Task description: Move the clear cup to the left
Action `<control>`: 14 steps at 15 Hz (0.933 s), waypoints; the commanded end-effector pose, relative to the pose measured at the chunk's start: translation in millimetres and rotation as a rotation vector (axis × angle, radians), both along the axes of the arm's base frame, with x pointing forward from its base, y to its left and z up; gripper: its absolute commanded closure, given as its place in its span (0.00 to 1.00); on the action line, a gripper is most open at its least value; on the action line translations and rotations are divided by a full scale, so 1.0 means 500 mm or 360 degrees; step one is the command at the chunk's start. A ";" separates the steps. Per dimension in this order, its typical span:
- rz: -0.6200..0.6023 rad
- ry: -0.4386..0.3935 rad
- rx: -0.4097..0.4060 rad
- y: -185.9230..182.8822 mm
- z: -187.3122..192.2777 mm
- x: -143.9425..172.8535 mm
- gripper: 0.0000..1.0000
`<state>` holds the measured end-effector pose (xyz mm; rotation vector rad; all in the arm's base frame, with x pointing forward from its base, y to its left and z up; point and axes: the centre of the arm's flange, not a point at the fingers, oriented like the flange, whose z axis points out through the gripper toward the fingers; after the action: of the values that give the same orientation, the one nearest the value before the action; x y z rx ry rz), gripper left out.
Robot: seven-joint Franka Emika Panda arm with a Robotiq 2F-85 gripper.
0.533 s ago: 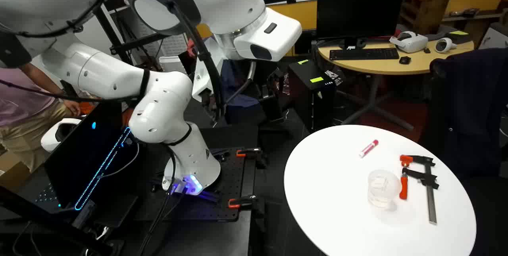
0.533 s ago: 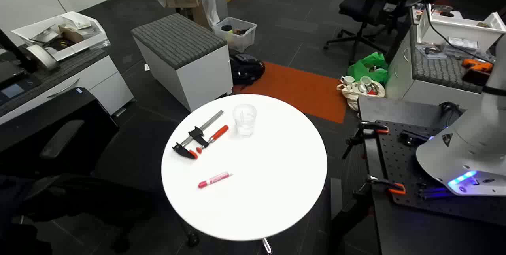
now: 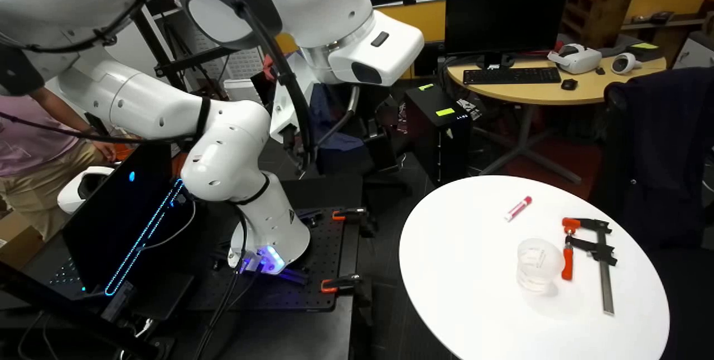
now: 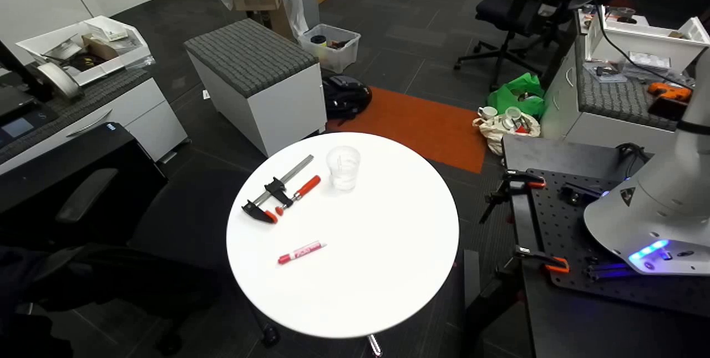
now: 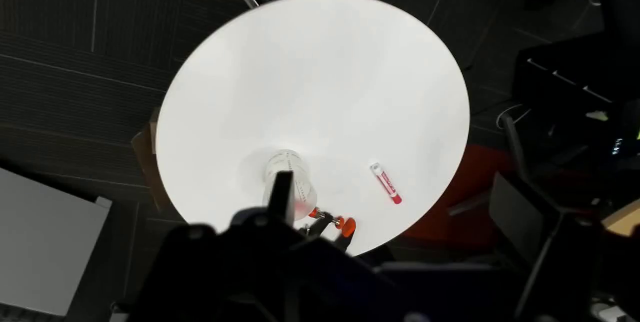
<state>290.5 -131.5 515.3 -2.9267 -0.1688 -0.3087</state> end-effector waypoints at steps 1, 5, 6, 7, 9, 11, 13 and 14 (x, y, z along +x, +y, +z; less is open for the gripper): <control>-0.0010 -0.0020 0.0009 0.001 -0.002 0.014 0.00; -0.0019 -0.0066 0.0009 0.004 -0.004 0.048 0.00; -0.0008 -0.0087 0.0003 0.009 -0.006 0.057 0.00; -0.0003 -0.0108 -0.0001 0.014 -0.006 0.065 0.00; 0.0009 -0.0147 -0.0026 0.027 -0.010 0.087 0.00; 0.0016 -0.0175 -0.0053 0.042 -0.015 0.112 0.00; 0.0022 -0.0193 -0.0087 0.056 -0.023 0.140 0.00; 0.0024 -0.0194 -0.0103 0.063 -0.030 0.157 0.00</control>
<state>339.6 -109.9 508.0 -2.9540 -0.2124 -0.4740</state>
